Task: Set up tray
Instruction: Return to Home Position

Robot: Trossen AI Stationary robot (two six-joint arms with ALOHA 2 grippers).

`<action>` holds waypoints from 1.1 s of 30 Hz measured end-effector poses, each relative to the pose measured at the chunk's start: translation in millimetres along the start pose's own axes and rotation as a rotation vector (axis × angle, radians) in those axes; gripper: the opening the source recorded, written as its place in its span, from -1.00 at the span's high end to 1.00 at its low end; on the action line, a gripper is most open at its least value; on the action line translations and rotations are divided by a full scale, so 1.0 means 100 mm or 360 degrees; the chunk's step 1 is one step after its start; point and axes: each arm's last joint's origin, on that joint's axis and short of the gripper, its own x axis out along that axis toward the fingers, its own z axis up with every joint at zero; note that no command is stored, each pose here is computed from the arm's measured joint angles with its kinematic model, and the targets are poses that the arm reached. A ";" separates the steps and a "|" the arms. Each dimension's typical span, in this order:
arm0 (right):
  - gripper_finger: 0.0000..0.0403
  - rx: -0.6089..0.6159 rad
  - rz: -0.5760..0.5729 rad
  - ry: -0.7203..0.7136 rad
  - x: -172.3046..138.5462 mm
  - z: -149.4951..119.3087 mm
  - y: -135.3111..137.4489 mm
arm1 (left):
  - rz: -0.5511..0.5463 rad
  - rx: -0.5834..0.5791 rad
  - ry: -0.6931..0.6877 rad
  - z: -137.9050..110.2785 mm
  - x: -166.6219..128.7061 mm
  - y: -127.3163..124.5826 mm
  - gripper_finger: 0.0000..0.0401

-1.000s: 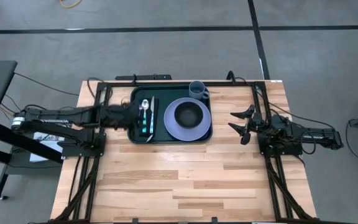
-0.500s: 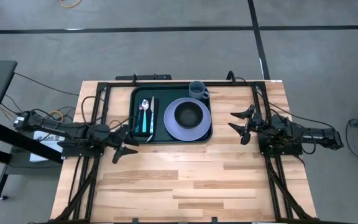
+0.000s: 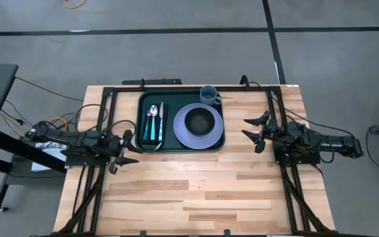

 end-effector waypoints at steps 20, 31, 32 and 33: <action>-0.19 0.0000 0.0000 0.0000 0.00 0.00 0.00 | 0.0109 0.0120 -0.0260 0.09 -0.03 0.01 0.15; -0.19 0.0000 0.0000 0.0000 0.00 0.00 0.00 | 0.0071 0.0062 -0.0076 -0.01 0.00 0.02 0.15; -0.19 0.0000 0.0000 0.0000 0.00 0.00 0.00 | 0.0071 0.0046 -0.0076 -0.02 0.00 0.02 0.15; -0.19 0.0000 0.0000 0.0000 0.00 0.00 0.00 | 0.0071 0.0040 -0.0076 -0.02 0.00 0.02 0.15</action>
